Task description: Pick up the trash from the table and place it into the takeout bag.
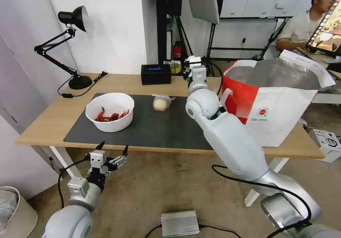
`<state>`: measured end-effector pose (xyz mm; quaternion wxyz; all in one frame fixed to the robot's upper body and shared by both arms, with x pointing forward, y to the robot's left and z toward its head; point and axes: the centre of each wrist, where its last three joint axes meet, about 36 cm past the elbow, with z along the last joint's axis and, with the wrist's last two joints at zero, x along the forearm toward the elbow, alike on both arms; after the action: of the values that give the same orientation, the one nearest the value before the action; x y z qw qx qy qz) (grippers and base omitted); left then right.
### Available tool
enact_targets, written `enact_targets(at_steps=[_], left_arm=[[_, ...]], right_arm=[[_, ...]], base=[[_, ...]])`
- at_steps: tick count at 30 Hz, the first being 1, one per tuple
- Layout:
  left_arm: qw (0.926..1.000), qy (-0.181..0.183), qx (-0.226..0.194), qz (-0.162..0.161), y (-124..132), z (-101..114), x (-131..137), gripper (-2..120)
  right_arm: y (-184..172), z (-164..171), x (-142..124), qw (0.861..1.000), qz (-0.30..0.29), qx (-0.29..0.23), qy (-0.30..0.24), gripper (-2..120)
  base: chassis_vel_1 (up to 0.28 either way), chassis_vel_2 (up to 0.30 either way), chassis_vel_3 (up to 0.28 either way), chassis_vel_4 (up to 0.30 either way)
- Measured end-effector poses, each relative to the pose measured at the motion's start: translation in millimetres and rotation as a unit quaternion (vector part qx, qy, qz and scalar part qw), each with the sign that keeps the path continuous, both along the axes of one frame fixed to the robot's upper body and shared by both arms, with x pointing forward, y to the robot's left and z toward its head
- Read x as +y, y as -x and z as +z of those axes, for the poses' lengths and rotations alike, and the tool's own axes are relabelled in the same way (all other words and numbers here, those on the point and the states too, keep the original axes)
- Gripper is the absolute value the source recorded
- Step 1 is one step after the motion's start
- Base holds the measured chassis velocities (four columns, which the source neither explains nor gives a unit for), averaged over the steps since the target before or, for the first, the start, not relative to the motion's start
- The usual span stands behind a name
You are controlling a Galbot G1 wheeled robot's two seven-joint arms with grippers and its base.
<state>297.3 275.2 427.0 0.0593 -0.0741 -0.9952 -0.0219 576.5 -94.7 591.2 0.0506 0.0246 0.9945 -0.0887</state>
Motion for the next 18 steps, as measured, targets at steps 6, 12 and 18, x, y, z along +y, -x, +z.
enact_targets(at_steps=[6, 12, 18], left_arm=[[1.0, 0.0, 0.001, 0.0, 0, -2, -1, 100], [1.0, 0.001, 0.002, -0.003, -2, -3, -4, 100], [1.0, 0.0, 0.0, -0.005, -3, -3, -5, 100]], right_arm=[[9, 12, -28, 0.999, -0.03, -0.036, 0.002, 0], [16, 17, -48, 0.997, -0.056, -0.053, 0.007, 0], [21, 25, -80, 0.993, -0.099, -0.057, 0.005, 0]], base=[[0.0, 0.0, 0.0, 0.0], [0.0, 0.0, 0.0, 0.0], [0.0, 0.0, 0.0, 0.0]])
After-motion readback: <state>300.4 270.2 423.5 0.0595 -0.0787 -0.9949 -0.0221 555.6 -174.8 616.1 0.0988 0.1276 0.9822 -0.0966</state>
